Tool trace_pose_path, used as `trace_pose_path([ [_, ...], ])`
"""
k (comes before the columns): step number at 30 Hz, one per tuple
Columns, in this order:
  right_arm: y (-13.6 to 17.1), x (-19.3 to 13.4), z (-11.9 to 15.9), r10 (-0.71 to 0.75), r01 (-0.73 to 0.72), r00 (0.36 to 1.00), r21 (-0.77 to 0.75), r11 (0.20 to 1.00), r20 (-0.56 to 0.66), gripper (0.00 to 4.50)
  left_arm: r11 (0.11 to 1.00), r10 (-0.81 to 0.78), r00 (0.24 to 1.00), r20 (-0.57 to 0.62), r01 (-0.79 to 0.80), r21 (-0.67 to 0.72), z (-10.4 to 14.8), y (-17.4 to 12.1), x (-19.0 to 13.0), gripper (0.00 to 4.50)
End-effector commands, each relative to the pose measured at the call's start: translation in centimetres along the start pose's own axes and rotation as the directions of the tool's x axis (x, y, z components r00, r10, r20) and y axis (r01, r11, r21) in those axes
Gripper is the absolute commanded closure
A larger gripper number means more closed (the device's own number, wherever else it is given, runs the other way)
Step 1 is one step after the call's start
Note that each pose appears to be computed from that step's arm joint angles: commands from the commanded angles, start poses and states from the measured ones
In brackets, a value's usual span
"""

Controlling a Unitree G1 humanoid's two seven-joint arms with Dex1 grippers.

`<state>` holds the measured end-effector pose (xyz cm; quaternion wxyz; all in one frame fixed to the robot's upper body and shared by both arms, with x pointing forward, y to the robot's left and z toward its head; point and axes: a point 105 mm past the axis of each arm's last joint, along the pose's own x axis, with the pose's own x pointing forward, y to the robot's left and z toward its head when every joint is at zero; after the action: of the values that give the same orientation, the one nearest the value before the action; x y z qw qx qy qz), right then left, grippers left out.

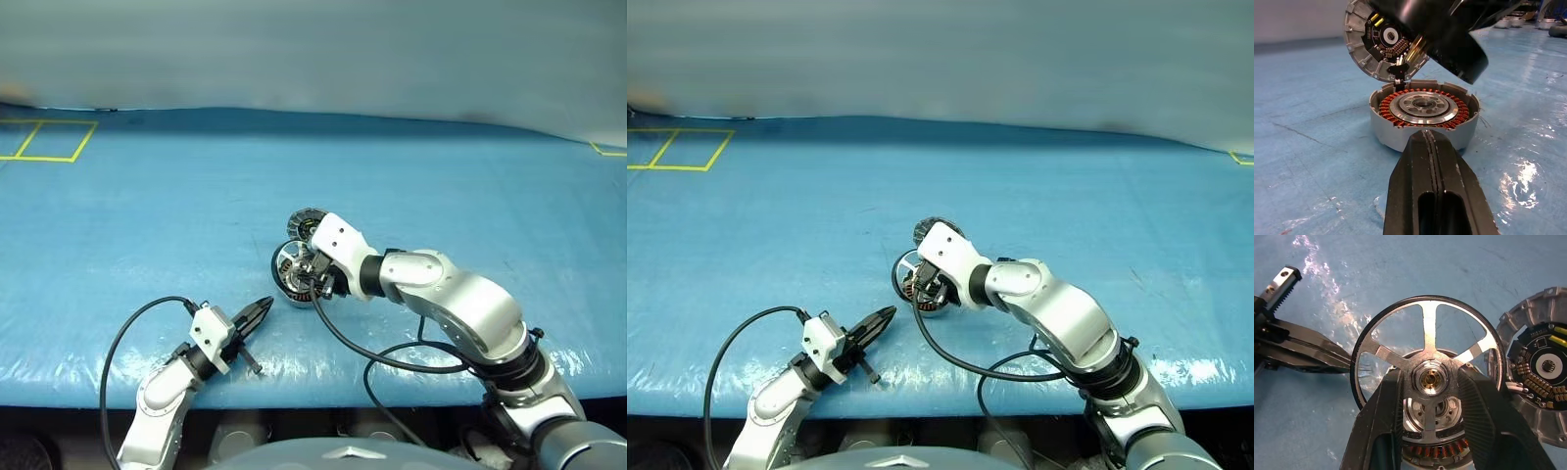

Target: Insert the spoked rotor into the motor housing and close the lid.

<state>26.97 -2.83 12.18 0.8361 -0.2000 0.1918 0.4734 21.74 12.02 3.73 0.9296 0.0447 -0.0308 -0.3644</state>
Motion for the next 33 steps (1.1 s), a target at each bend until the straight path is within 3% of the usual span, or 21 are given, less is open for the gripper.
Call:
trace_pose_path([
  [1, -0.6, 0.0, 0.4, -0.028, 0.029, 1.0, -0.038, 0.999, 0.012, 3.19, 0.999, 0.021, 1.0, 0.02, -0.022, 0.034, 0.1, 0.0, -0.2, 4.5],
  [16, -0.3, -0.2, -1.9, 0.008, -0.011, 0.996, -0.035, 0.999, -0.085, 3.19, 1.0, 0.011, 1.0, 0.022, -0.012, 0.019, 0.1, -0.3, -0.1, 4.5],
  [21, 0.0, -0.1, -1.4, 0.018, -0.021, 0.998, -0.039, 0.999, -0.063, 1.58, 1.0, 0.004, 1.0, 0.018, -0.004, 0.014, 0.1, -0.3, -0.1, 4.5],
  [27, -0.3, -0.4, -0.7, -0.012, 0.012, 1.0, -0.017, 1.0, -0.022, 1.58, 1.0, -0.001, 1.0, 0.012, 0.001, 0.004, 0.1, -0.4, -0.1, 4.5],
  [30, -0.5, -0.5, -0.1, -0.044, 0.043, 0.998, 0.02, 0.999, 0.034, 2.23, 1.0, -0.003, 1.0, 0.01, 0.003, -0.003, 0.0, -0.4, -0.1, 4.5],
  [33, -0.4, -1.5, -0.2, -0.043, 0.04, 0.998, 0.056, 0.998, 0.051, 3.19, 1.0, -0.003, 1.0, 0.007, 0.003, -0.016, 0.0, -0.5, -0.2, 4.5],
])
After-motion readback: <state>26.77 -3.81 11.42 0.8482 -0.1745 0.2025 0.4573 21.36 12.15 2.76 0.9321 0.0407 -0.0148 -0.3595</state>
